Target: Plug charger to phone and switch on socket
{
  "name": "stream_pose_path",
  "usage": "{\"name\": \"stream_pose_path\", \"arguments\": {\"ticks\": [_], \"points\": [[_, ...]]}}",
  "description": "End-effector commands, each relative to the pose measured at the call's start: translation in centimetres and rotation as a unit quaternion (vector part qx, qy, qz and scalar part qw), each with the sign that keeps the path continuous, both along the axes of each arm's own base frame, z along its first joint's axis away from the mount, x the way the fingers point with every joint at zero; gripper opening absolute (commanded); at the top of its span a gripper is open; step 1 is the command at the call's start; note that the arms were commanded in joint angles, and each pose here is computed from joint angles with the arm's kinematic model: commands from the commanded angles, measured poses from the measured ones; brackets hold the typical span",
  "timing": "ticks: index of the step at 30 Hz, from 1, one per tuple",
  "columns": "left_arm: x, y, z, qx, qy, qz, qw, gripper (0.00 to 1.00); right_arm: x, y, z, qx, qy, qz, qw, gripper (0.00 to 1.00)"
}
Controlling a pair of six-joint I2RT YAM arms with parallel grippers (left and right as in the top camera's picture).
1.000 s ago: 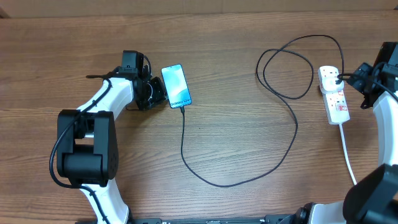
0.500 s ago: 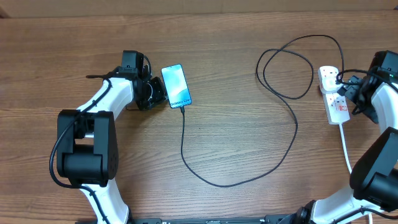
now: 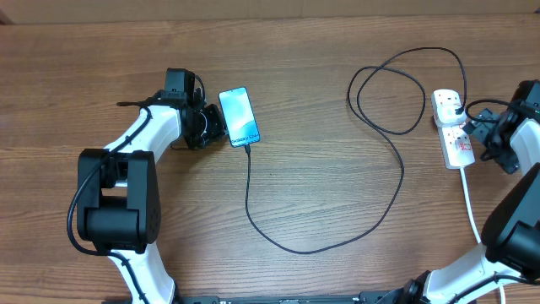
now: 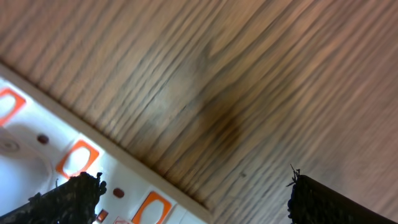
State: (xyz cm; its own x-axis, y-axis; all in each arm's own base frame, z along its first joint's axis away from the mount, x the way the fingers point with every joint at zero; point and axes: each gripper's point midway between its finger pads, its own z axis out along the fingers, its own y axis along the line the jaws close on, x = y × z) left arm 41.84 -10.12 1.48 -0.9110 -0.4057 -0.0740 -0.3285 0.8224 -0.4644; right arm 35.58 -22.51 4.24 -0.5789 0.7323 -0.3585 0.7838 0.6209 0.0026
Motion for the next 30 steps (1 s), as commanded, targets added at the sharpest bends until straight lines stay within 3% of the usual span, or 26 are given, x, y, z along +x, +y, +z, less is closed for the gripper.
{"name": "stream_pose_path", "arguments": {"ticks": [1,7,30], "points": [[0.3,0.0,0.8,-0.005,-0.011,0.000,1.000,0.22,0.2,0.5,-1.2,0.018,0.003,0.015,1.000,1.00],[0.3,0.0,0.8,-0.005,-0.011,0.000,1.000,0.22,0.0,0.7,-3.1,0.028,0.020,0.014,0.999,1.00],[0.3,-0.1,0.8,-0.005,-0.011,-0.001,1.000,0.22,1.6,1.6,-2.9,0.055,-0.017,0.036,0.998,1.00]]}}
